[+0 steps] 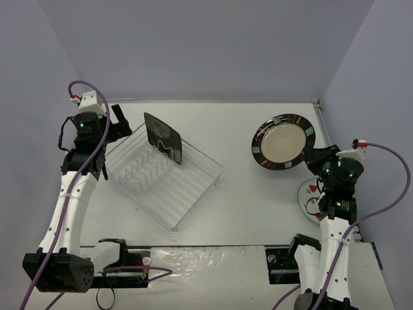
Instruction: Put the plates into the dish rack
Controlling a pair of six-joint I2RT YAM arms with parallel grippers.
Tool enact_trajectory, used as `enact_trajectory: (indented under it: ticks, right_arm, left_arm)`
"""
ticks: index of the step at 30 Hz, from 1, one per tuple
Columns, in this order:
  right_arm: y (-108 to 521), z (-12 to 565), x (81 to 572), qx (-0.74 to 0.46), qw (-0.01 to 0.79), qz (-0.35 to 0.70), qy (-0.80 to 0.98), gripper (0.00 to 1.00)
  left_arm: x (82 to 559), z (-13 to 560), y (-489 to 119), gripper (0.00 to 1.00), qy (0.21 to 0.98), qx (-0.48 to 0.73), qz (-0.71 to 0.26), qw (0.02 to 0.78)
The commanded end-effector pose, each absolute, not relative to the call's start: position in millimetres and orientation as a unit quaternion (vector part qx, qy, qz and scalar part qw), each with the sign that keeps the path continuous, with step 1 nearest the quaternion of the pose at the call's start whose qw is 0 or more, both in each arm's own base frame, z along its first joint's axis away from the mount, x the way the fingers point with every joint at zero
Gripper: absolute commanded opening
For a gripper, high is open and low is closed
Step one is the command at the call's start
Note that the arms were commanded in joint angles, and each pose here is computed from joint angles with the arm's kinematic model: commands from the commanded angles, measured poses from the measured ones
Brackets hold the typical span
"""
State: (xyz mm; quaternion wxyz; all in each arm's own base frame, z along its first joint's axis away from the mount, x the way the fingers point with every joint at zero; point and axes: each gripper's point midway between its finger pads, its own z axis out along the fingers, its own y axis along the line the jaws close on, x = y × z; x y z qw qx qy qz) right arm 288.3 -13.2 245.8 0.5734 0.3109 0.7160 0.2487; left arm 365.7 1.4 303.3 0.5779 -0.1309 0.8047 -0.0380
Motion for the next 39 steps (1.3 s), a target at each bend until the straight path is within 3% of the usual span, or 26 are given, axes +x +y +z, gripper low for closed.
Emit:
enact_trajectory:
  ticks: [1,7,11,17,22,31,39]
  right_arm:
    - [-10,350,303,0.238,0.688,0.285,0.624,0.00]
    - [20,411,311,0.164,0.726,0.326,0.583,0.00]
    - [56,411,332,0.130,0.699,0.365,0.601,0.00]
    - [117,411,344,0.084,0.643,0.444,0.618,0.00]
    - [146,397,348,0.082,0.585,0.513,0.623,0.00]
    - [172,398,344,0.073,0.542,0.584,0.601,0.00]
    - [205,406,346,0.028,0.556,0.567,0.607,0.00]
  left_arm:
    - [374,352,1,0.97,0.763,-0.127,-0.052,0.632]
    - [379,350,-17,0.97,0.770,-0.098,-0.092,0.624]
    - [381,353,-36,0.97,0.767,-0.066,-0.137,0.623]
    - [373,370,-119,0.97,0.712,0.059,-0.343,0.609]
    - [363,364,-180,0.97,0.686,0.129,-0.450,0.556]
    - [360,344,-234,0.97,0.680,0.178,-0.513,0.492]
    - [353,356,-233,0.97,0.669,0.184,-0.513,0.506]
